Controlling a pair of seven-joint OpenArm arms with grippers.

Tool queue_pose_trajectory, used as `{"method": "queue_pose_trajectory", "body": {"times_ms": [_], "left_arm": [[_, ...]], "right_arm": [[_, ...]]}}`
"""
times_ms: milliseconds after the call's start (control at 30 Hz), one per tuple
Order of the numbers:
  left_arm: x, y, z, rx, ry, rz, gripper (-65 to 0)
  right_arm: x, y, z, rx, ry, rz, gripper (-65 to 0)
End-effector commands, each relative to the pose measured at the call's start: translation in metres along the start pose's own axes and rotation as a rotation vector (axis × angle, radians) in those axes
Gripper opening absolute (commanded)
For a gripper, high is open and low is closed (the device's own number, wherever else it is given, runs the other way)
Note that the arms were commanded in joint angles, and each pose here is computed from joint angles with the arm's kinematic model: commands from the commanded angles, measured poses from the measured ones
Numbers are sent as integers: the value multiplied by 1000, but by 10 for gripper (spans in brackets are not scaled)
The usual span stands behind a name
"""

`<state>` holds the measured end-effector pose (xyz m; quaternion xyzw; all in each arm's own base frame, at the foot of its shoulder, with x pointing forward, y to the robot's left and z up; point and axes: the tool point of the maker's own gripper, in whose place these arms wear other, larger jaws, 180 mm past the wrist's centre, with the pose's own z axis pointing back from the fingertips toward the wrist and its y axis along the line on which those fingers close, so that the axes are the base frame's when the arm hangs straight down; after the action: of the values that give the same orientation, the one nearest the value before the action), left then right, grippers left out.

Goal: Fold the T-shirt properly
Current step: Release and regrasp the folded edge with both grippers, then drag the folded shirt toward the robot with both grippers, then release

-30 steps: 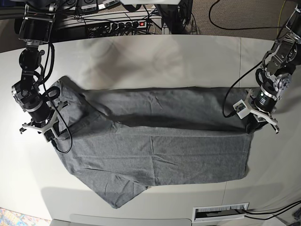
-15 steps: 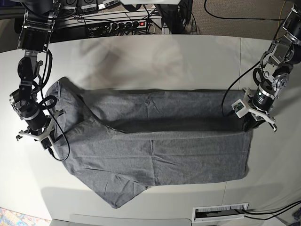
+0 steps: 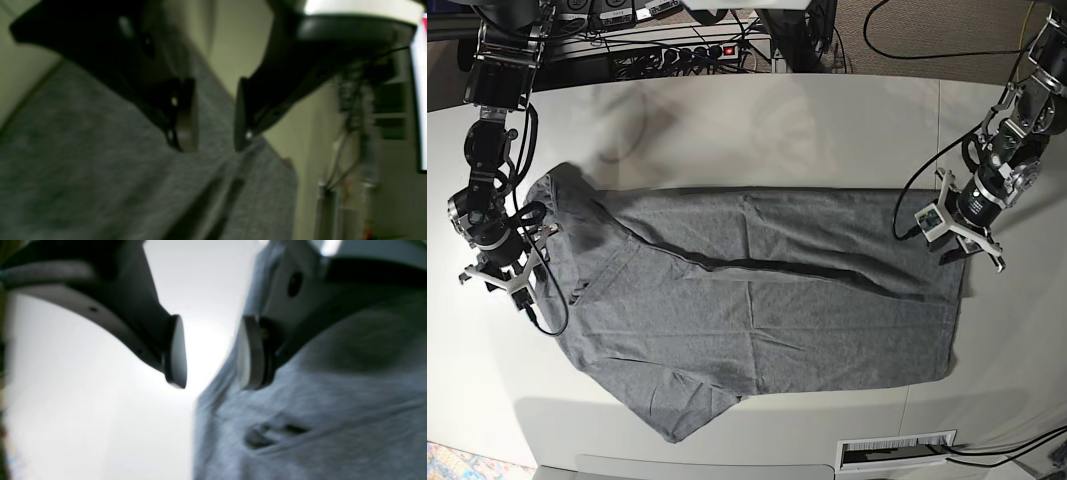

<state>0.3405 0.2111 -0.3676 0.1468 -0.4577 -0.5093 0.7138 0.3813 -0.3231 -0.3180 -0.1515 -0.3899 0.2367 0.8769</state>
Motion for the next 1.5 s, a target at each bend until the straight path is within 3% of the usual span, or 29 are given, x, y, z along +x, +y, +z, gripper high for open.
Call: {"method": "queue_pose_trajectory", "body": {"times_ms": [0, 167, 233, 467, 733, 833, 1033, 1167, 1467], "left_arm": [[6, 14, 2, 14, -29, -5, -488], [12, -6, 3, -100, -62, 3, -645], [12, -9, 4, -118, -60, 2, -650], [15, -36, 9, -273, -74, 70, -650], [14, -52, 15, -323, -75, 107, -650], [11, -59, 17, -338, -68, 112, -650], [6, -73, 23, -368, -54, 121, -650], [5, -84, 27, -419, -52, 119, -650], [1, -103, 40, -534, -47, 107, -650]], "right_arm": [[16, -15, 8, -17, -36, -28, -409], [17, 16, 11, 157, -24, -184, -614], [18, 23, 12, 196, -24, -213, -646], [-4, 50, 18, 323, 98, -261, -648], [-35, 73, 21, 363, 149, -273, -648], [-42, 70, 19, 327, 156, -248, -648], [-50, 36, 12, 144, 163, -102, -648], [-48, 35, 12, 142, 152, -100, -648], [-99, 61, 24, 209, 327, -107, -648]]}}
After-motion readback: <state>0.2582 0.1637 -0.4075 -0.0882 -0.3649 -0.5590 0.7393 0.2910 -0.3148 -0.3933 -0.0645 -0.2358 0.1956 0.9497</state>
